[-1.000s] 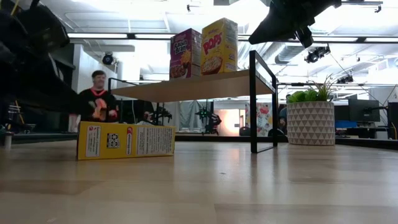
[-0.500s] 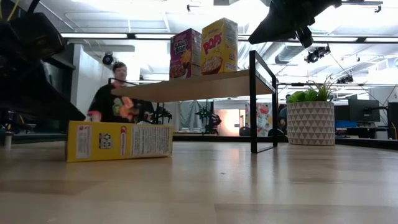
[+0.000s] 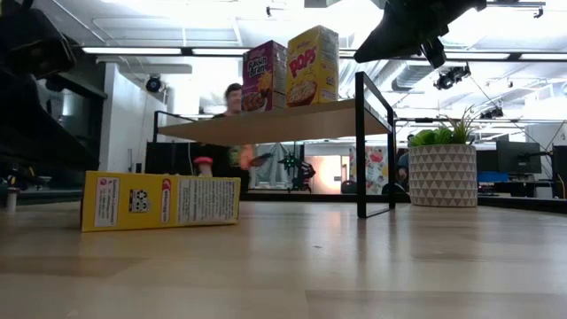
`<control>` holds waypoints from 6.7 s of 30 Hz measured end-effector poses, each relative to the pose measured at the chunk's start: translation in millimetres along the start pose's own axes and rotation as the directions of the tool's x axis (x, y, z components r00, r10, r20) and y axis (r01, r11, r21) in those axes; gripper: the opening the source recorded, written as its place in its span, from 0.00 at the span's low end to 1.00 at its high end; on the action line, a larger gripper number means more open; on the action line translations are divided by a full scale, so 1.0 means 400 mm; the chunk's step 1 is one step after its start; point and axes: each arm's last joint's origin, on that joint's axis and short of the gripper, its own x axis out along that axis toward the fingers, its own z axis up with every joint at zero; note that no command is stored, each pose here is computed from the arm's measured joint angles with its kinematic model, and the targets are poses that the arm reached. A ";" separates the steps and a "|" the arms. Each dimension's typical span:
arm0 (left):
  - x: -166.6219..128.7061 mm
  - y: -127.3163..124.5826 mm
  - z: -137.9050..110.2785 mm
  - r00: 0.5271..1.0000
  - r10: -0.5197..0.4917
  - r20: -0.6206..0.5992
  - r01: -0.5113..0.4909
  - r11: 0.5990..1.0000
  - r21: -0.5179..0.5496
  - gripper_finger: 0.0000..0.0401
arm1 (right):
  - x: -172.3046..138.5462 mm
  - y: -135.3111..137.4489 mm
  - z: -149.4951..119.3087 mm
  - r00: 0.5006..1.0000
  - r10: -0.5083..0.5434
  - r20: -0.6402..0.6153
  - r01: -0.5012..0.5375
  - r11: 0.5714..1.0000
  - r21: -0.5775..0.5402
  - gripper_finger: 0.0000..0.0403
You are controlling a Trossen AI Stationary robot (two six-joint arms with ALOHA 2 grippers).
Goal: Stack cereal on shelf
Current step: Put the yellow cereal box aligned with the other yellow cereal box on the shelf
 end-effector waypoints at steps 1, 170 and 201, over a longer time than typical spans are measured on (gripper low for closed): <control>-0.001 0.000 -0.002 1.000 0.003 0.004 -0.003 1.000 0.000 0.00 | 0.000 0.000 0.000 1.000 0.000 0.000 0.000 1.000 0.000 0.00; 0.146 -0.060 0.386 0.822 -0.036 -0.568 0.550 0.311 0.775 0.59 | 0.027 0.013 -0.028 0.999 0.004 -0.046 -0.005 1.000 -0.024 0.00; 0.124 -0.122 0.499 0.968 -0.142 -0.205 0.250 0.578 0.777 0.60 | 0.027 0.024 -0.015 0.999 0.044 0.000 -0.044 0.999 -0.009 0.01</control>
